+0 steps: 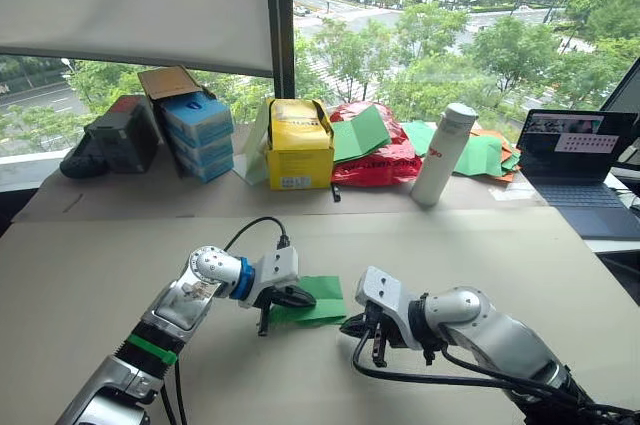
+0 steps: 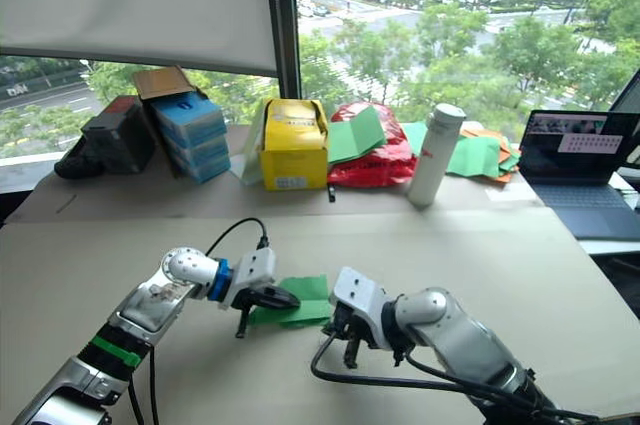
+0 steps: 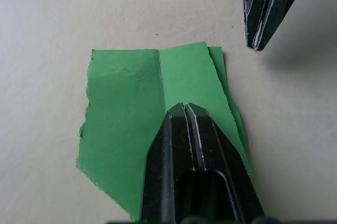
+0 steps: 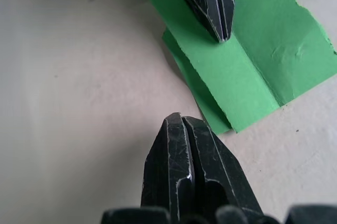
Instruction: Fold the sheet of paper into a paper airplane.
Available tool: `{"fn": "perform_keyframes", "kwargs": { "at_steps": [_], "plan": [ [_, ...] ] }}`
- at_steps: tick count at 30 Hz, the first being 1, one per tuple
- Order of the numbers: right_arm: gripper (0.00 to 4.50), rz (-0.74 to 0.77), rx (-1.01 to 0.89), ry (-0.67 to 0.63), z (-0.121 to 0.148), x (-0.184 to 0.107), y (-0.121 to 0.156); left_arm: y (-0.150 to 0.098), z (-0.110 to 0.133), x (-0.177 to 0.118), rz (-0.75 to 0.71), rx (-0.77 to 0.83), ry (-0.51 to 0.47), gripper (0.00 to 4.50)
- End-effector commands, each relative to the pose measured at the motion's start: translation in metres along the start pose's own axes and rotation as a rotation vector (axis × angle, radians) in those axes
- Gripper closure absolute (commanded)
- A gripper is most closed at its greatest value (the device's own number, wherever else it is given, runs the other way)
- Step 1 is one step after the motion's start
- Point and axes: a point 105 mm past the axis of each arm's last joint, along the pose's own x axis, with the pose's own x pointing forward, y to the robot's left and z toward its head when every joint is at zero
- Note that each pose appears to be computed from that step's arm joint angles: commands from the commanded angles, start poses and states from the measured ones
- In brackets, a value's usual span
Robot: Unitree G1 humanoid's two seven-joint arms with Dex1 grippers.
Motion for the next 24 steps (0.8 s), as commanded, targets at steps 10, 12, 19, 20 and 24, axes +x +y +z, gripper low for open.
{"fn": "perform_keyframes", "kwargs": {
  "at_steps": [10,12,19,20,24],
  "plan": [
    [4.45,-0.13,-0.025,0.082,-0.021,0.02,-0.025,0.0,0.011,-0.005,0.025,0.028,-0.021,4.5],
    [4.45,-0.135,-0.024,0.1,-0.028,0.023,-0.026,-0.002,0.012,-0.007,0.034,0.005,-0.037,4.5],
    [4.45,-0.13,-0.021,0.126,-0.04,0.025,-0.023,-0.018,0.001,-0.022,0.128,-0.223,-0.124,4.5],
    [4.45,-0.13,-0.022,0.126,-0.041,0.025,-0.022,-0.02,-0.002,-0.024,0.152,-0.244,-0.126,4.5],
    [4.45,-0.129,-0.021,0.128,-0.042,0.025,-0.022,-0.017,-0.004,-0.027,0.271,-0.319,-0.176,4.5]
  ]
}}
